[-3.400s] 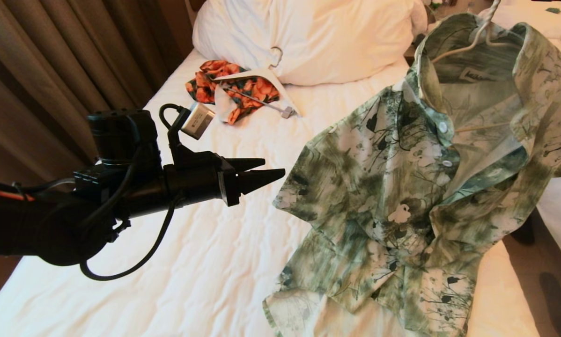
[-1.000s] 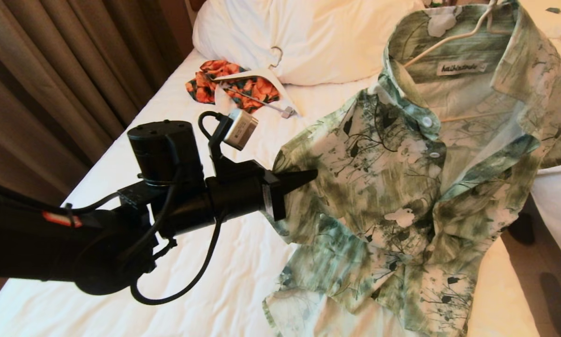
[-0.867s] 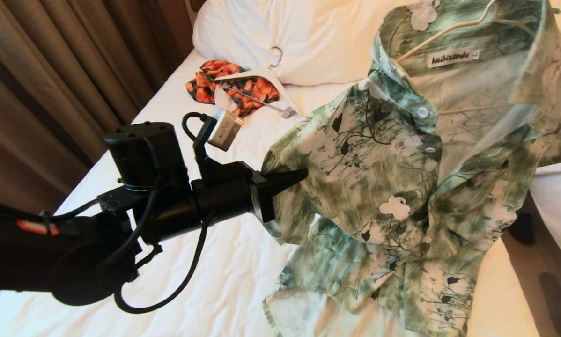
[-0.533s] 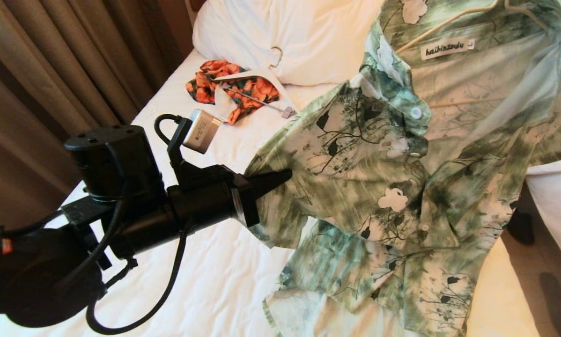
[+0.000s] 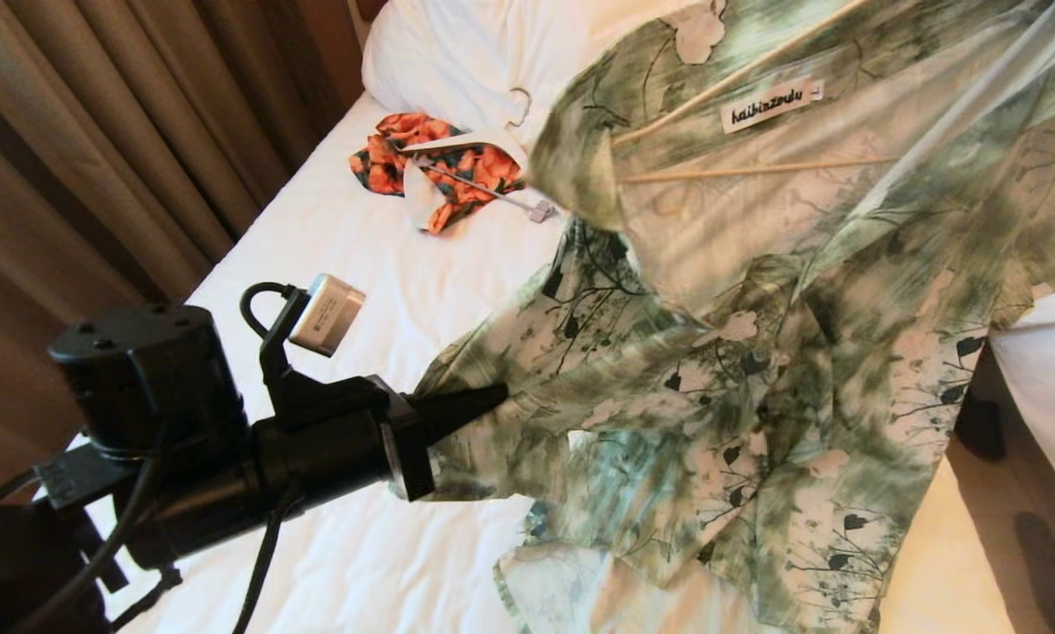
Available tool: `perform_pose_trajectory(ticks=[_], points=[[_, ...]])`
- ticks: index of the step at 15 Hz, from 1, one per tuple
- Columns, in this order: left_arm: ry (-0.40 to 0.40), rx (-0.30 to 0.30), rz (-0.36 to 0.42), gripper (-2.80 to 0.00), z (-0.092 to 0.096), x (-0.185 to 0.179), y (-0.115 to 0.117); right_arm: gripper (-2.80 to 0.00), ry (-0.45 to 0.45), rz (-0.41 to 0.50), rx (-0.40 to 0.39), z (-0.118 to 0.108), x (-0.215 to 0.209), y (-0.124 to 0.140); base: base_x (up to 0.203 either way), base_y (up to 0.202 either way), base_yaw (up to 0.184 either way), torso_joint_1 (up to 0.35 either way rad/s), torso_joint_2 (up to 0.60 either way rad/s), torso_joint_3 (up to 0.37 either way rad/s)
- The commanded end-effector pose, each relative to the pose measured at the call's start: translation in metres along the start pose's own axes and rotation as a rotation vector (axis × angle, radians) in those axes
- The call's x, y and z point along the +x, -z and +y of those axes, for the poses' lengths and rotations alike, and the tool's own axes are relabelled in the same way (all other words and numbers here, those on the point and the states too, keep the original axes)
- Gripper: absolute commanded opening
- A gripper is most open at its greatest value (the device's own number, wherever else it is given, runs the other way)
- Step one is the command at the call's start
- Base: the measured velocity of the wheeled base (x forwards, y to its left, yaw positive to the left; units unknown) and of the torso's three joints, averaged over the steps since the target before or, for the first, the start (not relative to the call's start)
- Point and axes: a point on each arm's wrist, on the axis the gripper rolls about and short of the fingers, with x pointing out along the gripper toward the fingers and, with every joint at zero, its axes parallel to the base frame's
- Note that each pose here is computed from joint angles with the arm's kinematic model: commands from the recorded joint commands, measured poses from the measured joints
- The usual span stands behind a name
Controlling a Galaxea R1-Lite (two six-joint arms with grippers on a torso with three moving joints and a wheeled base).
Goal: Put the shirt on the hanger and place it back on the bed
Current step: Take the clothes hanger out of the clothes
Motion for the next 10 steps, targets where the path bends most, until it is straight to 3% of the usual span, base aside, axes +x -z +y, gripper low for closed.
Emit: perform_pose_trajectory(ticks=[1, 5, 6, 10], points=[[0.001, -0.005, 0.010, -2.80, -0.002, -0.008, 0.006, -2.80, -0.003, -0.012, -0.004, 0.002, -0.005, -0.005, 0.000, 0.000, 0.000, 0.000, 0.00, 0.000], [-0.026, -0.031, 0.110, -2.80, -0.006, -0.006, 0.032, -2.80, 0.002, -0.021, -0.006, 0.003, -0.008, -0.008, 0.000, 0.000, 0.000, 0.000, 0.00, 0.000], [-0.066, -0.022, 0.103, -2.80, -0.009, -0.002, 0.032, -2.80, -0.001, -0.018, 0.005, 0.004, -0.010, -0.009, 0.000, 0.000, 0.000, 0.000, 0.00, 0.000], [-0.086, 0.028, 0.094, -2.80, -0.039, 0.022, 0.008, -2.80, -0.014, -0.022, 0.076, 0.008, -0.012, -0.011, 0.000, 0.000, 0.000, 0.000, 0.00, 0.000]])
